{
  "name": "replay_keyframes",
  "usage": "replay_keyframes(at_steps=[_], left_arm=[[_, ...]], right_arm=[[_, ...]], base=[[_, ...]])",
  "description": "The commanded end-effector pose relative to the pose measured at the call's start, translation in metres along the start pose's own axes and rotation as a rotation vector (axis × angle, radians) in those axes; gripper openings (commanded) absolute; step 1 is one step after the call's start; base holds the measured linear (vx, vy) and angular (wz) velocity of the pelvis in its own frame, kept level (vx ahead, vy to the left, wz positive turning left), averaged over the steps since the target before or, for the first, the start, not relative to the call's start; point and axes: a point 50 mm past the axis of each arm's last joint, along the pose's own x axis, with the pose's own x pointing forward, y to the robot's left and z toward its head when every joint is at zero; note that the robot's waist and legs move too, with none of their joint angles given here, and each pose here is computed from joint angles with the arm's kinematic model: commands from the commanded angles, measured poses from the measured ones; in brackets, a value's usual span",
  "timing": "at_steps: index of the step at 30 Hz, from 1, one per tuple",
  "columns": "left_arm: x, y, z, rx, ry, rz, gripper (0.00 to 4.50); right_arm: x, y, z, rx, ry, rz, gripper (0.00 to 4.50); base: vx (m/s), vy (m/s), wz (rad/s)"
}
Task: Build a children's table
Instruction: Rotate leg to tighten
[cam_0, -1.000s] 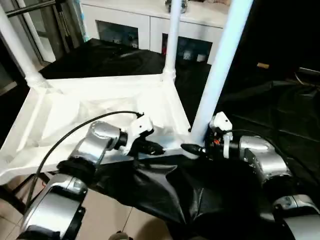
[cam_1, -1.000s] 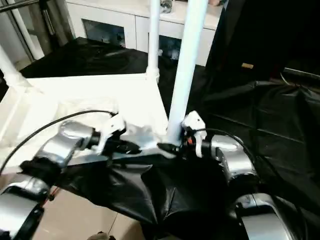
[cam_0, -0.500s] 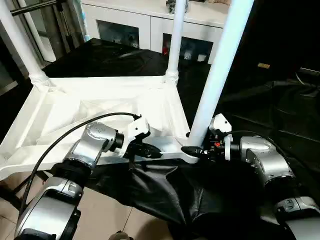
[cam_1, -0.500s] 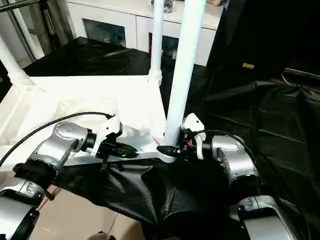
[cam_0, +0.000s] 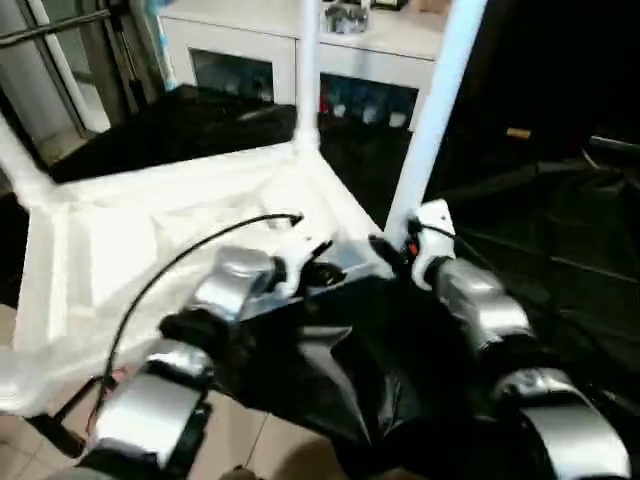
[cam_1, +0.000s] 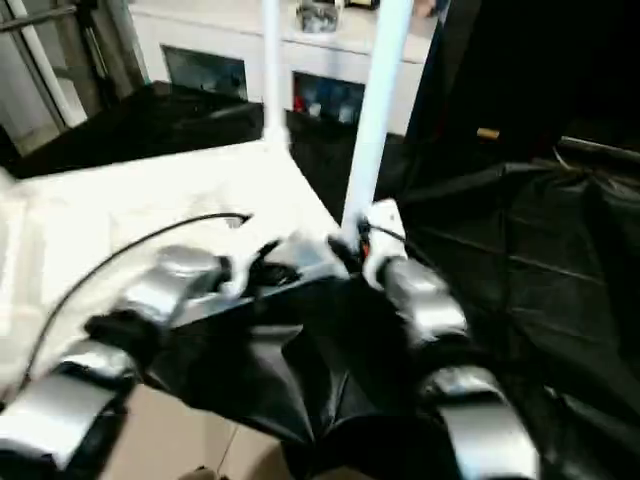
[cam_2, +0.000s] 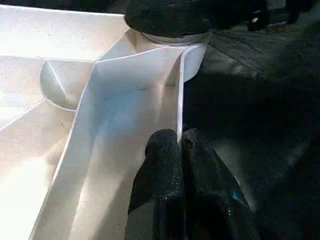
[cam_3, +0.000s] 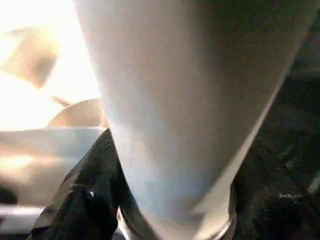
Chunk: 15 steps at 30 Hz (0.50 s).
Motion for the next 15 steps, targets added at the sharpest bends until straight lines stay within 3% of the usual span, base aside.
replay_keyframes(at_steps=[1,4,7,15], left_arm=[[0.015,-0.01,0.027,0.023,-0.094,0.002,0.0],[0.015,-0.012,0.026,0.05,-0.092,-0.033,0.0],[0.01,-0.011,0.022,0.08,-0.084,-0.064,0.0],[-0.009,-0.008,0.011,0.136,-0.065,-0.196,0.0]], right_arm=[[0.008,0.034,-0.033,-0.008,0.144,0.077,2.95],[0.011,0.036,-0.025,0.012,0.119,0.102,3.32],[0.009,0.028,-0.021,-0.039,0.105,0.106,3.58],[-0.006,0.021,-0.01,-0.115,0.014,0.398,3.58]], base=[[0.0,0.0,0.0],[0.0,0.0,0.0],[0.0,0.0,0.0],[0.0,0.0,0.0]])
